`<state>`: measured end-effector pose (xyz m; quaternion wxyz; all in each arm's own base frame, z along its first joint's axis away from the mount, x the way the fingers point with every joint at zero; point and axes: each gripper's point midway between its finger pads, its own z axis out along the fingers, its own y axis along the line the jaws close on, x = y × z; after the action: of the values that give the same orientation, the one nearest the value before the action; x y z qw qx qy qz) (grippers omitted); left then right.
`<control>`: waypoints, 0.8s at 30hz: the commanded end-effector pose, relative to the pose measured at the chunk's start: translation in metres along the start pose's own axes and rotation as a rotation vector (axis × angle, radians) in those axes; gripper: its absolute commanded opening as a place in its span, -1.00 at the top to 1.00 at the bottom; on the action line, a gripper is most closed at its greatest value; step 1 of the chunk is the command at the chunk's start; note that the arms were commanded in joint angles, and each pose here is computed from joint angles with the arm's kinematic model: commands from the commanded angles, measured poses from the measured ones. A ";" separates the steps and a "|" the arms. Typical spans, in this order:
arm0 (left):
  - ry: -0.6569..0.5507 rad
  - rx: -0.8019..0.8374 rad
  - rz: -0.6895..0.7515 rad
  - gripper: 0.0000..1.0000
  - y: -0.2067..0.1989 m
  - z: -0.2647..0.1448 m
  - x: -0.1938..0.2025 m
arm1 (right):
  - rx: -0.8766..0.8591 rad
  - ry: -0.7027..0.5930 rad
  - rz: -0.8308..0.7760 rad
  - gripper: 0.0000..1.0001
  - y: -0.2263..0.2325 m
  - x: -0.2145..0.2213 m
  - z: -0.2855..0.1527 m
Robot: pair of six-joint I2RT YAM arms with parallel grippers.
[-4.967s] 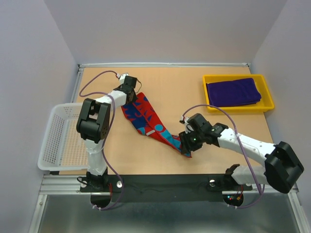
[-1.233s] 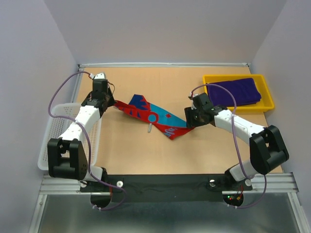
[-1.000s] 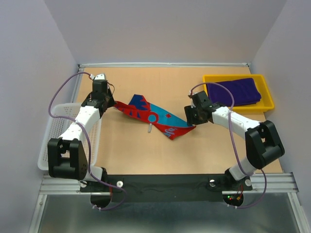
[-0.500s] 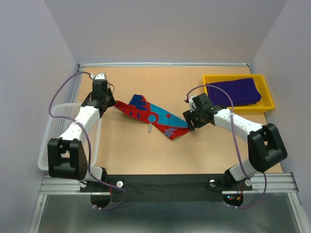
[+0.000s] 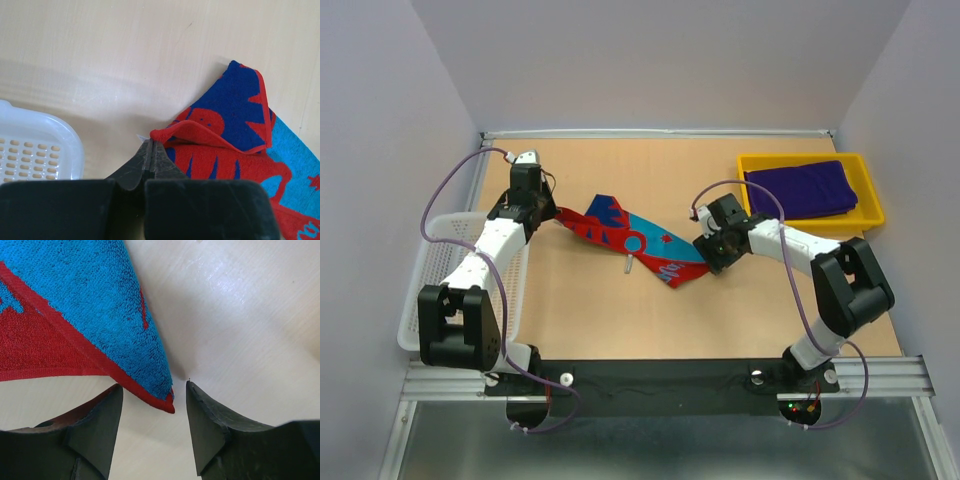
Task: Fold and stack the towels
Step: Flatten out the crumpled towel
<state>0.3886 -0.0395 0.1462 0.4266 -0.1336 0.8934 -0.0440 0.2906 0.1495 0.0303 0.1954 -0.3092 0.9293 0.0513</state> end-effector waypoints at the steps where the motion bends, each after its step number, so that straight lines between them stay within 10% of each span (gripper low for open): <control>1: -0.027 0.007 0.011 1.00 -0.001 0.000 -0.008 | 0.016 -0.067 -0.047 -0.17 -0.004 -0.028 -0.007; 7: -0.025 0.007 0.011 1.00 -0.002 0.001 -0.007 | 0.024 -0.078 -0.047 -0.06 -0.006 -0.034 -0.006; 17: -0.071 -0.013 -0.016 1.00 -0.006 -0.004 -0.039 | 0.118 -0.162 -0.010 0.99 -0.021 -0.054 -0.035; 24: -0.140 0.017 -0.085 1.00 -0.035 -0.003 -0.113 | 0.433 -0.328 0.016 0.99 -0.077 -0.107 -0.109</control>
<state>0.4341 -0.0430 0.1909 0.4444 -0.1483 0.8823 -0.0464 0.3385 0.1372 0.0935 0.2922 -0.2820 0.9135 -0.0251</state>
